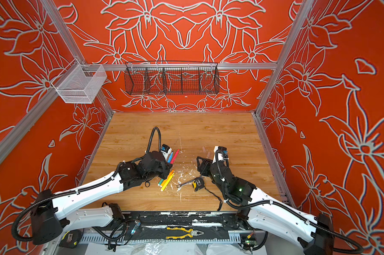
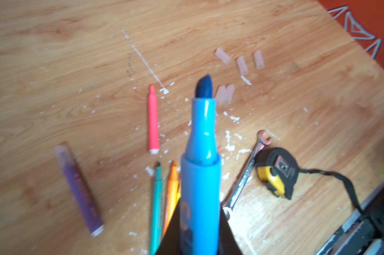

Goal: Insert the pens into the pen caps
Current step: 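Move the right gripper away toward the translucent caps while the left holds the marker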

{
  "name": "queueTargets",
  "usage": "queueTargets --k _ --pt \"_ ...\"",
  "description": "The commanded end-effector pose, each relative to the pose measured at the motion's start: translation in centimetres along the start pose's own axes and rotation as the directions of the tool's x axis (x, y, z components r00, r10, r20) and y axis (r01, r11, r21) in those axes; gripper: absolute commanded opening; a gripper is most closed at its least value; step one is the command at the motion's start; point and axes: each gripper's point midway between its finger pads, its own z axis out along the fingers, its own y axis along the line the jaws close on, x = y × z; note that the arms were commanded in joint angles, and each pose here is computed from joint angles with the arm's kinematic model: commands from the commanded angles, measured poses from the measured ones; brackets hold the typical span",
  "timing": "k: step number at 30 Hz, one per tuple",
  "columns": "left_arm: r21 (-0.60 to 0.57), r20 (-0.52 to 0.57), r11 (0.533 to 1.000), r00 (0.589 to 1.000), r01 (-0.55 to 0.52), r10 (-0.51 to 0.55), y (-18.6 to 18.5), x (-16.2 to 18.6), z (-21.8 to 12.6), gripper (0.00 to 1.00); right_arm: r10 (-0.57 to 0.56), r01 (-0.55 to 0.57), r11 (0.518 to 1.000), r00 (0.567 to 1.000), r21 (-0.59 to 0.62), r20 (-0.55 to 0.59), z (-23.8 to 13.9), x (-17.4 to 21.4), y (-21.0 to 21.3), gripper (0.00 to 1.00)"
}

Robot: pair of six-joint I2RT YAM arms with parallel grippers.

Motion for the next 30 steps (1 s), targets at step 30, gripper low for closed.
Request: queueTargets --k 30 --pt "0.148 0.315 0.838 0.778 0.525 -0.543 7.5 -6.6 0.4 0.0 -0.134 0.251 0.937 0.902 0.244 -0.41 10.8 -3.7 -1.0 0.59"
